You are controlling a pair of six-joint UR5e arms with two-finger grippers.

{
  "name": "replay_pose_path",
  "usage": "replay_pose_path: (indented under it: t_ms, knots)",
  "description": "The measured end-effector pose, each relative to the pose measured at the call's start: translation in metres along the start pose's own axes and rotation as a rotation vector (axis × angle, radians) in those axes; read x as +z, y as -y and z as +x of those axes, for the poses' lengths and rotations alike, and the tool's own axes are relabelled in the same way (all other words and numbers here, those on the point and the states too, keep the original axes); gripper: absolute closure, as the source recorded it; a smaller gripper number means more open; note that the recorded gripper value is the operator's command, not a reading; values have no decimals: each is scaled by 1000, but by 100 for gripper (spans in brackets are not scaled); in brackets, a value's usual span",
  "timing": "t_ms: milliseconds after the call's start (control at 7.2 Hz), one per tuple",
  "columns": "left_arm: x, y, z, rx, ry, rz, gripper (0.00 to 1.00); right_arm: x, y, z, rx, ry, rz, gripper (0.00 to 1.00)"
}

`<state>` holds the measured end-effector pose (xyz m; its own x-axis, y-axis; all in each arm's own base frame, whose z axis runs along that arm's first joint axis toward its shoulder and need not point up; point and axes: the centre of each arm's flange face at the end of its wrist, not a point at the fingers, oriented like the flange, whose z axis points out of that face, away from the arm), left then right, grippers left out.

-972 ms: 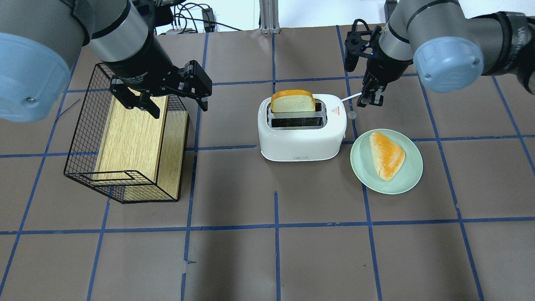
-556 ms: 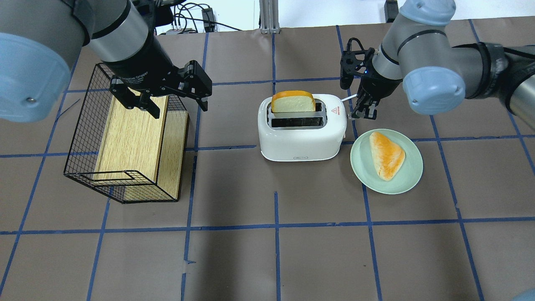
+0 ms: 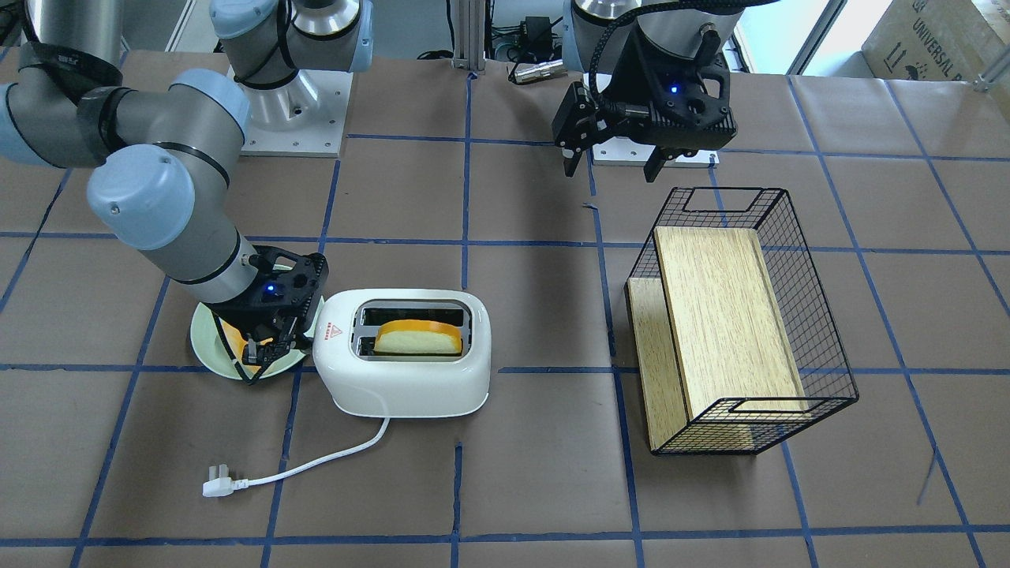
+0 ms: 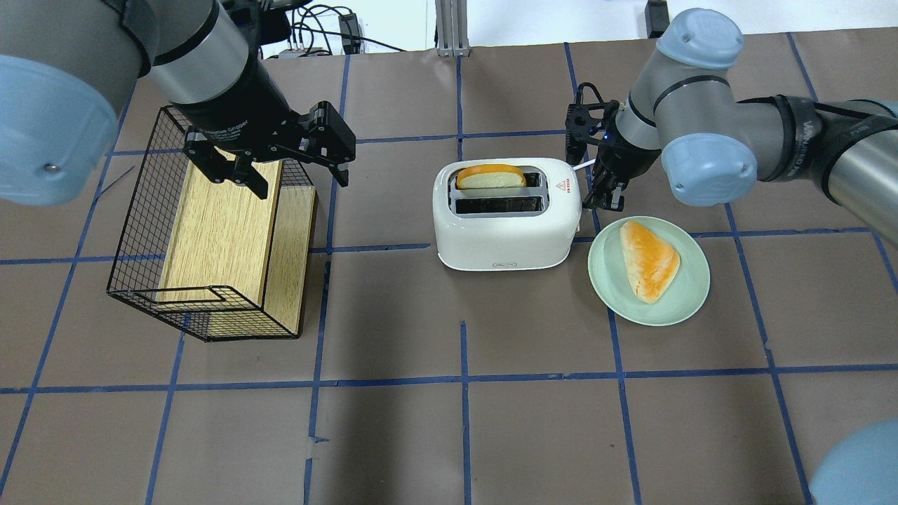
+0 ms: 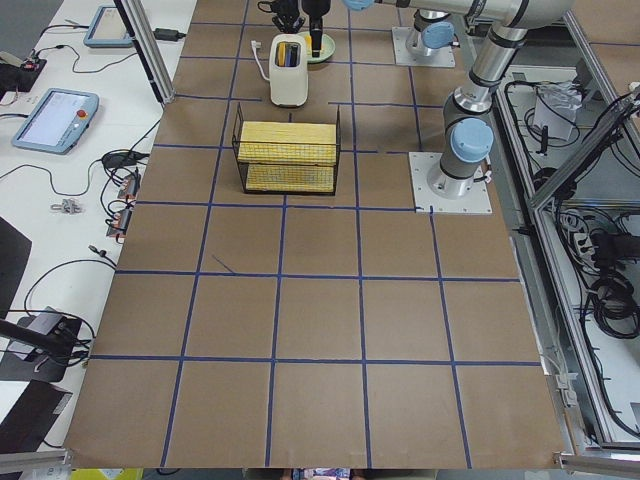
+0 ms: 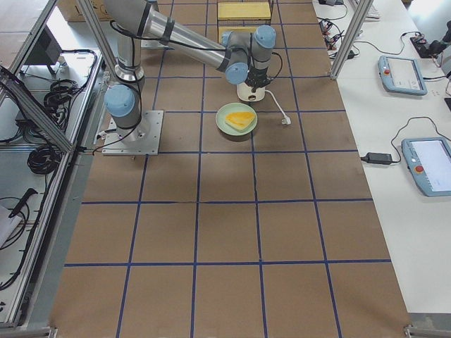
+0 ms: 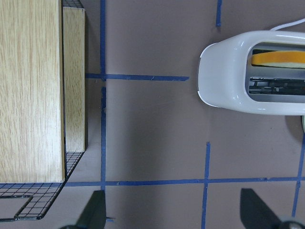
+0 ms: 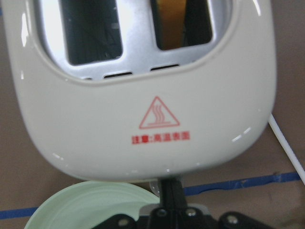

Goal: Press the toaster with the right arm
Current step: 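Lift the right gripper up off the toaster lever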

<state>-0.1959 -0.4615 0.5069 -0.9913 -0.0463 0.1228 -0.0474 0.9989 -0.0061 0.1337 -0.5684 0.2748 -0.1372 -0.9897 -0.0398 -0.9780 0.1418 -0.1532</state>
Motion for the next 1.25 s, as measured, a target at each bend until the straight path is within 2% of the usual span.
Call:
replay_pose_path:
  t_ms: [278, 417, 556, 694, 833, 1111, 1250]
  knots:
    - [0, 0, 0, 1, 0, 0, 0, 4, 0, 1, 2, 8, 8, 95]
    - [0, 0, 1, 1, 0, 0, 0, 5, 1, 2, 4, 9, 13, 90]
    - [0, 0, 1, 1, -1, 0, 0, -2, 2, 2, 15, 8, 10, 77]
    - [0, 0, 1, 1, 0, 0, 0, -19, 3, 0, 57, 37, -1, 31]
    - [0, 0, 1, 2, 0, 0, 0, -56, 7, -5, 154, 91, -18, 3]
    - [0, 0, 1, 1, 0, 0, 0, -135, 20, -11, 428, 138, -45, 0]
    - [0, 0, 0, 1, 0, 0, 0, -161, 23, -18, 624, 139, -64, 0]
